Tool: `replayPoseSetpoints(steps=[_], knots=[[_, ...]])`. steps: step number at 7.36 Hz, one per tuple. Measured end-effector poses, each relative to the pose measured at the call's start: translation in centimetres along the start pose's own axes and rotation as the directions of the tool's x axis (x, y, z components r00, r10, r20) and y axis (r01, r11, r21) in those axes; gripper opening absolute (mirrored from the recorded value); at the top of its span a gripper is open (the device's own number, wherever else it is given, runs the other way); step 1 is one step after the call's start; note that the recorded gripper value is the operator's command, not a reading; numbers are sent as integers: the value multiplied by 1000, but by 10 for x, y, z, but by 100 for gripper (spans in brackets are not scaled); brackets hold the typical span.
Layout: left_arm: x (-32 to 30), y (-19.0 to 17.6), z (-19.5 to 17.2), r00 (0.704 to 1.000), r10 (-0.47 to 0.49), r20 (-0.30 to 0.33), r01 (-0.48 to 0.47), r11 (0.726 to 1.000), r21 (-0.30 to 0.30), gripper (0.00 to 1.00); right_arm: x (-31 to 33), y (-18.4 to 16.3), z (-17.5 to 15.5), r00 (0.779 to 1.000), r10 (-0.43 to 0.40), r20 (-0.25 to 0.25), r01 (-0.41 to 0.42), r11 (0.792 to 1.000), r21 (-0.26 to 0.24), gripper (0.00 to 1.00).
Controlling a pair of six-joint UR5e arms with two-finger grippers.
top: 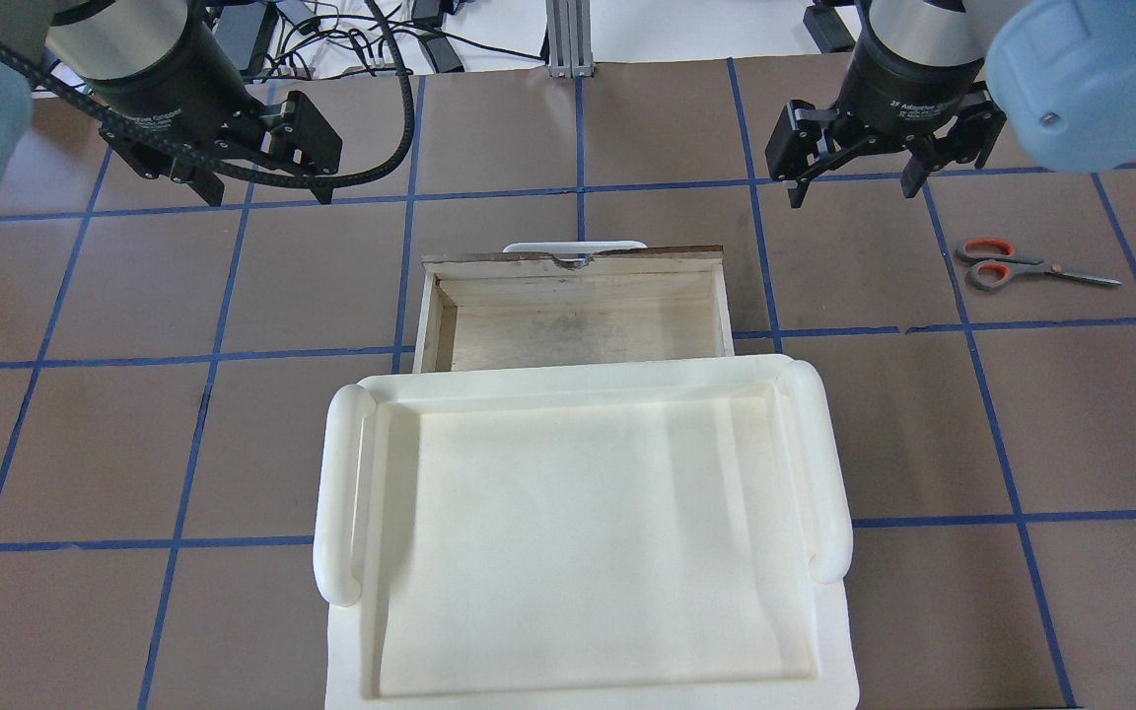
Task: Put scissors in drawer and close it
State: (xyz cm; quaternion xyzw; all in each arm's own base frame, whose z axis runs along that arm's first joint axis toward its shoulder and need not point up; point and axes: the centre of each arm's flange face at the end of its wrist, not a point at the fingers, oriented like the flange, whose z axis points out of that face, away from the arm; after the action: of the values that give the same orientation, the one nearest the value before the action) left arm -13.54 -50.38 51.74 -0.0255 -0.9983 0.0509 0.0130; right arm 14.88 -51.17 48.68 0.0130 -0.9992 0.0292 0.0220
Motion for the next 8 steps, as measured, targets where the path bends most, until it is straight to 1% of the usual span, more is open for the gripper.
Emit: replayPoseSetpoints(steps=[5,6,7,8], knots=[[-1,0,0,1000,3,1,-3,1000,2,100,0,0,0,1000,-8,2,8,1000,-2,100],[-1,0,0,1000,3,2,-3,1000,1,100,2,-1,0,1000,-24,5,24,1000,4,100],[-2,0,0,1000,4,2,-4,1000,1,100,6,-5,1,995,-94,9,94,995,14,100],[-3,-1,0,1000,4,2,-4,1000,1,100,17,-11,4,976,-217,9,217,976,21,100]])
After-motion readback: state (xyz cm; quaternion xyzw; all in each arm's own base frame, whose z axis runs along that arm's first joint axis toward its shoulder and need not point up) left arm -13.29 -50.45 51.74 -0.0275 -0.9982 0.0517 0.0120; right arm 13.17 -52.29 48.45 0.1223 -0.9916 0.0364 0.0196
